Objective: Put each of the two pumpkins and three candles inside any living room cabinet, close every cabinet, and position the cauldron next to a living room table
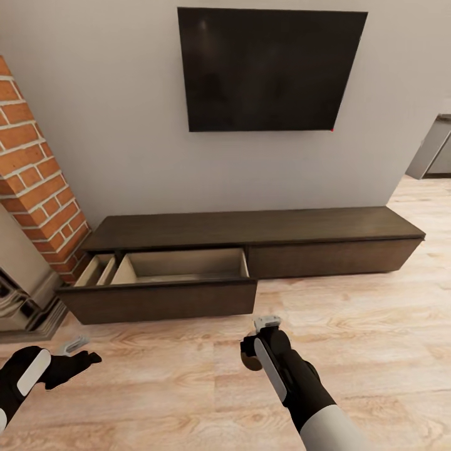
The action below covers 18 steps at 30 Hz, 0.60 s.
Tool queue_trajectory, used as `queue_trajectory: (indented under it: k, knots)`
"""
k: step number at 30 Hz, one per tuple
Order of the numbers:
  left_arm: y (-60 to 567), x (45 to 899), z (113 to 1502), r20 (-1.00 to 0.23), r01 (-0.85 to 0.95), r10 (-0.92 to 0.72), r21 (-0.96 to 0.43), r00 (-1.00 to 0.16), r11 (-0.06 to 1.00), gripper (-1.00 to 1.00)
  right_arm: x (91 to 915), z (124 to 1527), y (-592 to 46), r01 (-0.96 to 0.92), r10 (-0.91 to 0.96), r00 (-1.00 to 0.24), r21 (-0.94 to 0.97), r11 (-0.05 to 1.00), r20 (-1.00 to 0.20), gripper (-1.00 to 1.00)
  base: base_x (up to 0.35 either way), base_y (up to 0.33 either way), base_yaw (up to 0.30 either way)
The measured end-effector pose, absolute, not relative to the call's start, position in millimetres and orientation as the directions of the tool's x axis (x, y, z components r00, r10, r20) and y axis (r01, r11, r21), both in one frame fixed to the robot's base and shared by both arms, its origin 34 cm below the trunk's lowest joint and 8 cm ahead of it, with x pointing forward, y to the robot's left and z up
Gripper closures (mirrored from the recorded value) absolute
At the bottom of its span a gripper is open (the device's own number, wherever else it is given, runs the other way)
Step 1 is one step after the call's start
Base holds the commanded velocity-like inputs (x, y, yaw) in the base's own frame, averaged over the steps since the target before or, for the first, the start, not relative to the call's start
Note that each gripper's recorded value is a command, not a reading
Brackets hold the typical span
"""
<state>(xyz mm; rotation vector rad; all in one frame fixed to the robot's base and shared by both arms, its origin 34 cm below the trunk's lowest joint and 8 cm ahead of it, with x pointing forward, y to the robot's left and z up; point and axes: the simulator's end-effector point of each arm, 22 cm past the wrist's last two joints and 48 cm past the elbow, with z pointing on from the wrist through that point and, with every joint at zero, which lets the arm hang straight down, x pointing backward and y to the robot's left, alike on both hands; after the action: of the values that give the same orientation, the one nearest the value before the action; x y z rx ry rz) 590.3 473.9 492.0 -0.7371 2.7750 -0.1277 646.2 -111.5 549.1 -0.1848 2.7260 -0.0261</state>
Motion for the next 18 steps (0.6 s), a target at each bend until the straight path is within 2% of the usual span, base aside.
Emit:
queue_trajectory:
  k: [7, 18]
  knots:
    - [473.8, 590.3, 492.0, -0.233, -0.475, -0.499, -0.153, -0.835, 0.867, -1.00, 646.2, 549.0, -111.6, -0.125, -0.133, -0.909, -0.045, 0.991, -0.396, 1.00, 0.194, 0.245, -0.001]
    - [473.2, 595.4, 507.2, -0.237, -0.469, -0.493, -0.154, -0.837, 0.870, -1.00, 654.8, 566.4, -111.3, -0.117, -0.124, -0.898, -0.043, 0.992, -0.423, 1.00, 0.020, 0.023, 0.000]
